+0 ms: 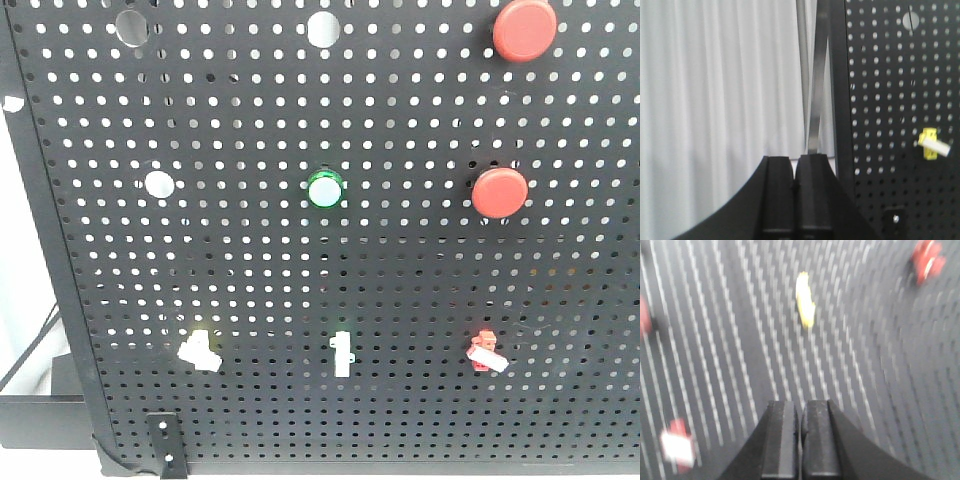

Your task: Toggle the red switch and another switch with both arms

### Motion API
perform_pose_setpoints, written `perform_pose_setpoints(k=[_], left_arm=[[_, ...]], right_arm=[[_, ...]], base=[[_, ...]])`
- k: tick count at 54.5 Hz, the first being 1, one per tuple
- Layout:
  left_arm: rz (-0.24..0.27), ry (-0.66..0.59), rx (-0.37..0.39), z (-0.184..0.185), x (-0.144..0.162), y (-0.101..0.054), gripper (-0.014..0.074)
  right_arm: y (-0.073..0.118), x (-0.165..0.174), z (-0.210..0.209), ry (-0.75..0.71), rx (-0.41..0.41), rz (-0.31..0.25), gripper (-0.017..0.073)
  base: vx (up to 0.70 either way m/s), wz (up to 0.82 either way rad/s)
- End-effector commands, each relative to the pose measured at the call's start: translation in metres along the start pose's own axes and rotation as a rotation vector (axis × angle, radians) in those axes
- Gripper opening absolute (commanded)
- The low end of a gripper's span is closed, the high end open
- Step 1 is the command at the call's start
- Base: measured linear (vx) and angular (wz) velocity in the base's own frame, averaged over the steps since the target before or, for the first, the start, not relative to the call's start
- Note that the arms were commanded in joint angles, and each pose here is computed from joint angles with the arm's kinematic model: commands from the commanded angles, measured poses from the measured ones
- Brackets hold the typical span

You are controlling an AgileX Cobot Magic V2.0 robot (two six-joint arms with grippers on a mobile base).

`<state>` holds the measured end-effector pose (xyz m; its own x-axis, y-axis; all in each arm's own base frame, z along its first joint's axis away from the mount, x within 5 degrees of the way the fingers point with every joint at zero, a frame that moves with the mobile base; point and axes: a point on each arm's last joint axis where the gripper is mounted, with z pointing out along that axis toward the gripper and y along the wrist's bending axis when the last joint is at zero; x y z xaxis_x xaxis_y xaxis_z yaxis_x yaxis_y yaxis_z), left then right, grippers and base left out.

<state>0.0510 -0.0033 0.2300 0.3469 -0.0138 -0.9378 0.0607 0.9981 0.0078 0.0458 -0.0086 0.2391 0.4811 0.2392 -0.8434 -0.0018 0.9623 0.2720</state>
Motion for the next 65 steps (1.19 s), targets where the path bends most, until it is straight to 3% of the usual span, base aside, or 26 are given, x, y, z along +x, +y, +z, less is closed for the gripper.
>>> perform_pose_setpoints(k=[1,8,17,21,28,30,34,39,50,55,65], left_arm=[[-0.062,-0.097,-0.001,-0.002,-0.007,0.0,0.0003],[-0.071,-0.078,-0.001,-0.002,-0.005,0.0,0.0003],[-0.071,-0.075,-0.001,-0.002,-0.005,0.0,0.0003],[-0.072,-0.078,-0.001,-0.002,-0.007,0.0,0.0003],[-0.058,-0.055,0.001,0.002,-0.027,0.0,0.0003],[-0.045,-0.034,0.002,0.004,-0.033,0.0,0.0003],[0.003,0.023,0.005,0.01,-0.045,0.0,0.0003],[0.053,0.096,0.006,0.019,-0.05,0.0,0.0003],[0.049,0.268,0.009,0.039,-0.032,0.0,0.0003],[0.048,0.289,0.023,0.048,-0.027,-0.001,0.0003],[0.119,0.19,0.189,0.073,-0.026,-0.017,0.0003]], right_arm=[[0.0,-0.015,-0.002,-0.166,-0.006,0.046,0.0155],[-0.003,-0.014,-0.002,-0.155,0.026,0.102,0.0155],[-0.002,-0.011,-0.001,-0.113,0.023,0.089,0.0155],[0.003,-0.015,0.002,-0.055,-0.003,0.03,0.015],[0.016,-0.032,0.009,0.063,-0.05,-0.18,0.0096],[0.018,-0.038,0.011,0.103,-0.047,-0.244,0.0068],[0.018,-0.045,0.015,0.183,-0.023,-0.305,0.0006],[0.017,-0.043,0.02,0.267,0.004,-0.312,-0.0015],[0.014,-0.031,0.03,0.374,0.023,-0.302,-0.0012],[0.013,-0.024,0.04,0.421,0.015,-0.333,-0.001],[0.017,-0.02,0.068,0.348,-0.045,-0.335,-0.0009]], base=[[0.0,0.0],[0.0,0.0],[0.0,0.0],[0.0,0.0],[0.0,0.0],[0.0,0.0],[0.0,0.0],[0.0,0.0],[0.0,0.0],[0.0,0.0],[0.0,0.0]])
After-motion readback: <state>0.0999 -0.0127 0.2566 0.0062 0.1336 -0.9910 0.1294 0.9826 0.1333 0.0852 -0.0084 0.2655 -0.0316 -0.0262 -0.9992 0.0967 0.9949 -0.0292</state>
